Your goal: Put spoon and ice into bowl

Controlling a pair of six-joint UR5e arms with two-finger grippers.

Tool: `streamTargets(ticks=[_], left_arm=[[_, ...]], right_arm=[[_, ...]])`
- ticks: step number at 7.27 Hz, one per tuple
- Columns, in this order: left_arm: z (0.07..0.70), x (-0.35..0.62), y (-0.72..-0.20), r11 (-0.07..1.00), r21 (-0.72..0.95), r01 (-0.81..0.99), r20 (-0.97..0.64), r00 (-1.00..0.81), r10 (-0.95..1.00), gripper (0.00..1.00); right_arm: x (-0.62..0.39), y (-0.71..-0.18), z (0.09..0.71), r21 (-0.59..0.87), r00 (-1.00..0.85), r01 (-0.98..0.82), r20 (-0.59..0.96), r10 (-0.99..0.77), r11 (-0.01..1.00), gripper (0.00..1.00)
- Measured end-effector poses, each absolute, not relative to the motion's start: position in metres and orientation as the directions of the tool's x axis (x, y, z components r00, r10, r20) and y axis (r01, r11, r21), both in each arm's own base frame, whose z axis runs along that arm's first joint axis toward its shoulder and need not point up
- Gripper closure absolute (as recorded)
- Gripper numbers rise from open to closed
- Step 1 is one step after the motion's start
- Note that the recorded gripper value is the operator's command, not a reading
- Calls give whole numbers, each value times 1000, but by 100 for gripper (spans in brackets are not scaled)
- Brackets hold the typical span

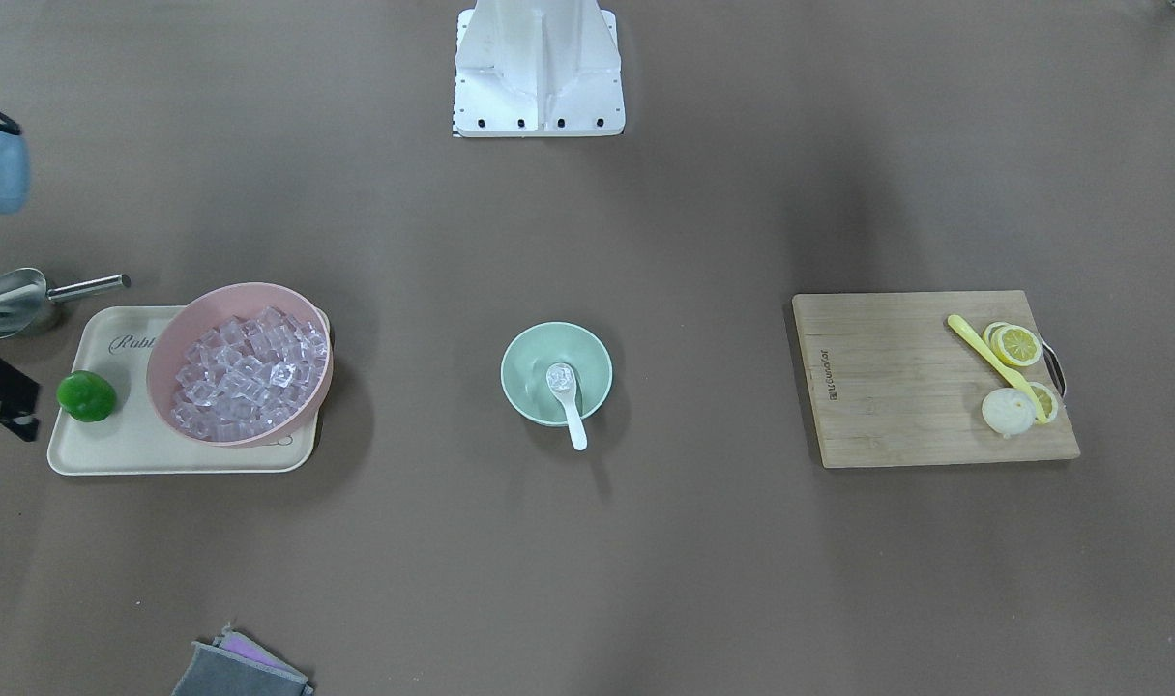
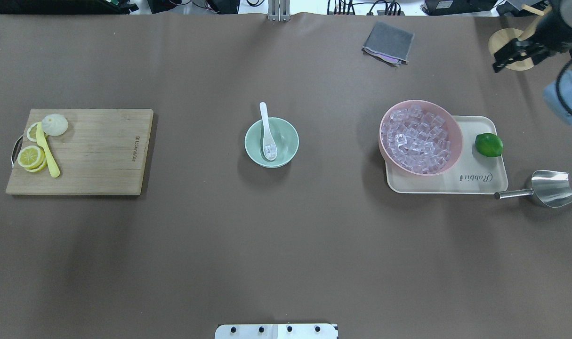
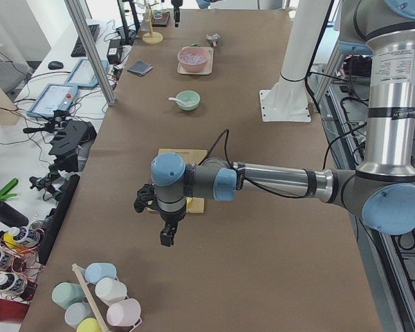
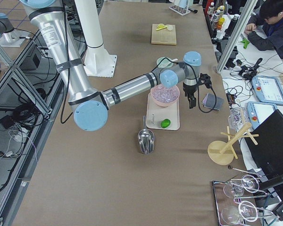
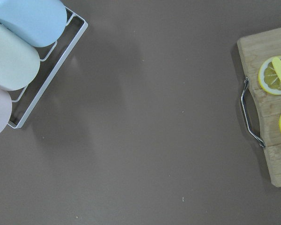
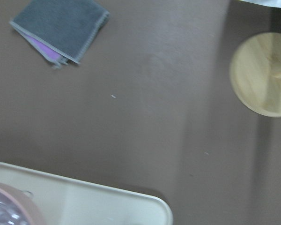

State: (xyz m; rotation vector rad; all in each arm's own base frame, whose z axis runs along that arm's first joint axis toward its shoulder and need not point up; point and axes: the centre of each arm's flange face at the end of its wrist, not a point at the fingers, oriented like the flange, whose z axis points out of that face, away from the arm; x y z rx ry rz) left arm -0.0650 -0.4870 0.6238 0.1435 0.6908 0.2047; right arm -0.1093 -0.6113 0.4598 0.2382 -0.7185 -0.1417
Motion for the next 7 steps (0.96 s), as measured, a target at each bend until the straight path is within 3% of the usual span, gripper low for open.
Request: streamTargets(ticks=[2,5,7], left_arm=[[623,-65,-488,968,210,-138,-615,751,240,1],[624,-65,-487,969,204,-136,-619,749,236,1],[631,-64,-486,973,185,-136,-626,747,224,1]], right_arm=[[-6,-542,555,269,770,110,586,-254,957,0],[66,-400,657,126,791,90,593,-148,988,0],[72,-372,685,58,790,70,607,-91,996,0]])
